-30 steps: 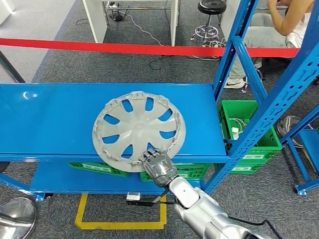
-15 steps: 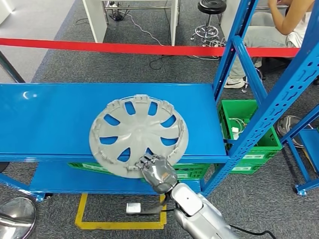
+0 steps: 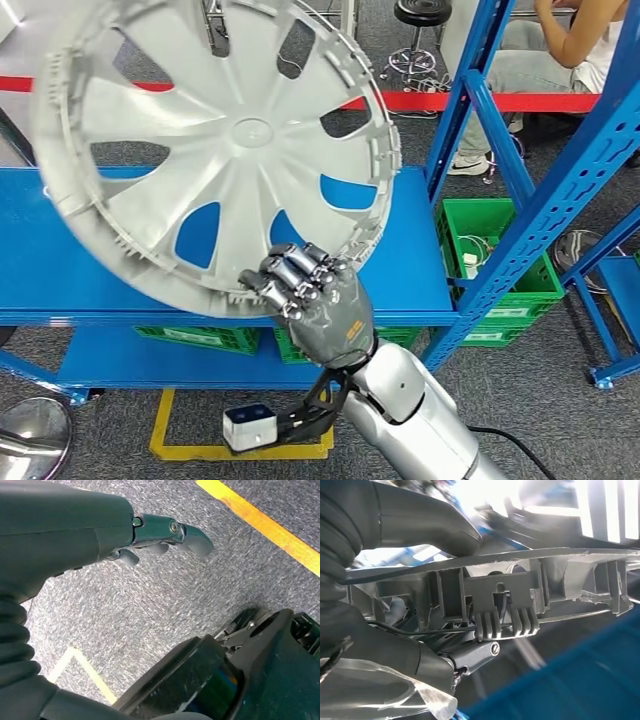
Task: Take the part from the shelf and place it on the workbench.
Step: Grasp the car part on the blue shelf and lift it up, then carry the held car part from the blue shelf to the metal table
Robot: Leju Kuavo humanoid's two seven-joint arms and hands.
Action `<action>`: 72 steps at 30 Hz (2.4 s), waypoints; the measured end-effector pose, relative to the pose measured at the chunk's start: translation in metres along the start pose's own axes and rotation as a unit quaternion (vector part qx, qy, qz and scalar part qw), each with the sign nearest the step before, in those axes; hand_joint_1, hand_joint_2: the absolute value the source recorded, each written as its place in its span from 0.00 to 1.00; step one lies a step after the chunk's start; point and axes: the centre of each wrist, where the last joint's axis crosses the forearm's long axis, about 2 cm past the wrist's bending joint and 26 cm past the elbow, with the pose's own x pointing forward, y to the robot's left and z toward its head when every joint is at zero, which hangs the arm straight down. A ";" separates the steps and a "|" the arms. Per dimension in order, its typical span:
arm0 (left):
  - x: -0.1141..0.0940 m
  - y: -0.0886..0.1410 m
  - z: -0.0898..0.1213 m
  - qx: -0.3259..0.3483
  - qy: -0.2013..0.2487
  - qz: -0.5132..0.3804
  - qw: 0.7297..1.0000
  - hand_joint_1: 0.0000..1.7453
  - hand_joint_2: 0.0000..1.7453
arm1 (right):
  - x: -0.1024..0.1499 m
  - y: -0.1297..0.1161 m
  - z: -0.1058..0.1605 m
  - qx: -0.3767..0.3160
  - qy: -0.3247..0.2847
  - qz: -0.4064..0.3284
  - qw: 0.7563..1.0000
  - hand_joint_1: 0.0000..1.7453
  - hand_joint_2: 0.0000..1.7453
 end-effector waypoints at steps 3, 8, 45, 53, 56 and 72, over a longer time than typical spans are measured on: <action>0.000 0.000 0.000 -0.001 0.001 0.000 1.000 0.00 1.00 | 0.004 -0.007 -0.005 -0.017 -0.015 0.000 1.000 1.00 1.00; -0.001 0.000 0.000 -0.003 0.002 0.002 1.000 0.00 1.00 | 0.005 -0.012 -0.008 -0.029 -0.020 -0.001 0.999 1.00 1.00; 0.006 0.007 -0.005 -0.005 -0.011 -0.018 1.000 0.00 1.00 | 0.013 -0.007 0.009 0.004 -0.033 -0.012 0.999 1.00 1.00; 0.004 0.015 -0.006 -0.012 -0.003 -0.021 1.000 0.00 1.00 | 0.012 -0.006 0.008 0.005 -0.033 -0.009 0.999 1.00 1.00; 0.003 0.017 -0.006 -0.011 0.000 -0.022 1.000 0.00 1.00 | 0.012 -0.006 0.010 0.009 -0.032 -0.008 0.999 1.00 1.00; -0.005 0.021 -0.004 -0.006 0.014 -0.028 0.999 0.00 1.00 | 0.010 -0.004 0.012 0.013 -0.028 -0.013 0.999 1.00 1.00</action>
